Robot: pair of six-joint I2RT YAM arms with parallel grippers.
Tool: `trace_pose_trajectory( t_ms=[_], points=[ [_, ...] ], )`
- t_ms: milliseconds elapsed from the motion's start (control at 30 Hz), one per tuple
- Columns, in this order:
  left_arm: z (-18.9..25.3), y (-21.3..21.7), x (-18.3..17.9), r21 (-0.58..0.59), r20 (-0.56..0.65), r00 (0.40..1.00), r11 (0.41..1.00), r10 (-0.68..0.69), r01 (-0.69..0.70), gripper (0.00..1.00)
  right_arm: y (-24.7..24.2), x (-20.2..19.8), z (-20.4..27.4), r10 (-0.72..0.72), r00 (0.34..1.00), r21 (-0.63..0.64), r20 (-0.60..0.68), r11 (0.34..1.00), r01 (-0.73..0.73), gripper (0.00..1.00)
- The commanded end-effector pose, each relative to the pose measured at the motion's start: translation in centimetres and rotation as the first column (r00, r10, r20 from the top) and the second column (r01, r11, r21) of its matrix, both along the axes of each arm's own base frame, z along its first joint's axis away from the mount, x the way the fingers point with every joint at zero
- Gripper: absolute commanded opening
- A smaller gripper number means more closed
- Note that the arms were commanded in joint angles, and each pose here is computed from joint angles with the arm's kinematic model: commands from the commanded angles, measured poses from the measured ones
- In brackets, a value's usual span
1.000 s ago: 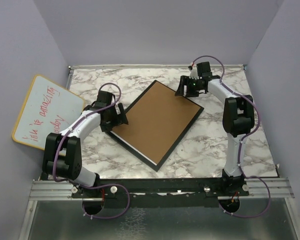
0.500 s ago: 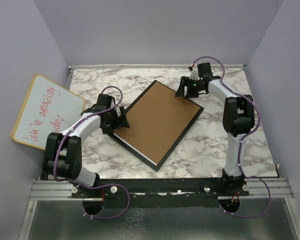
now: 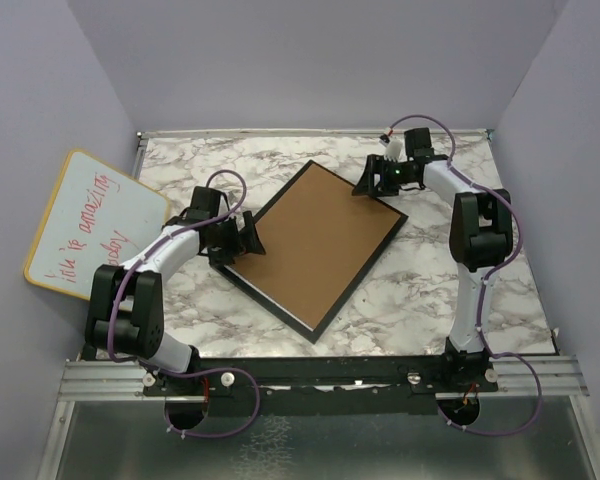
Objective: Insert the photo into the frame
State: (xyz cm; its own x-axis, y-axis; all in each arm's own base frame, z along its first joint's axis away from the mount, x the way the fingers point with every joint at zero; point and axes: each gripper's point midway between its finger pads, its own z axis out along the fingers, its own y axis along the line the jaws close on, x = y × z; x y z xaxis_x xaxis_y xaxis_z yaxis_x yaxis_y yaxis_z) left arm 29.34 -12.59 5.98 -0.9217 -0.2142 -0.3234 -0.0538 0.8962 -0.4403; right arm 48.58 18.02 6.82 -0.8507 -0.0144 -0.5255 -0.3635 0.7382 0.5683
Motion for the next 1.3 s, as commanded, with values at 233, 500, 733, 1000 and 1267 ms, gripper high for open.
trace_pose_trajectory(
  t_ms=[233,500,733,1000,1267],
  points=[
    [3.4,-4.8,2.1,-0.194,0.258,0.949,0.953,-0.179,0.233,0.99,3.9,-7.8,-1.8,0.19,0.944,0.188,-0.27,0.972,-0.142,0.72],
    [4.2,-1.1,3.2,-0.003,0.261,0.963,0.997,-0.068,0.071,0.99,3.3,-6.0,-1.6,0.108,0.968,0.116,-0.225,0.99,-0.083,0.71],
    [1.9,4.8,-0.5,0.233,0.127,0.984,0.96,0.127,-0.154,0.99,3.0,-6.0,-2.3,0.108,0.965,0.095,-0.239,0.992,-0.087,0.71],
    [0.6,6.8,-2.5,0.209,0.086,0.961,0.939,0.262,-0.274,0.99,2.8,-6.1,-3.3,0.094,0.961,0.073,-0.262,0.994,-0.077,0.72],
    [-0.9,9.2,-4.1,0.269,0.016,0.905,0.87,0.426,-0.414,0.99,2.7,-6.2,-3.8,0.088,0.959,0.064,-0.269,0.995,-0.073,0.71]
  ],
)
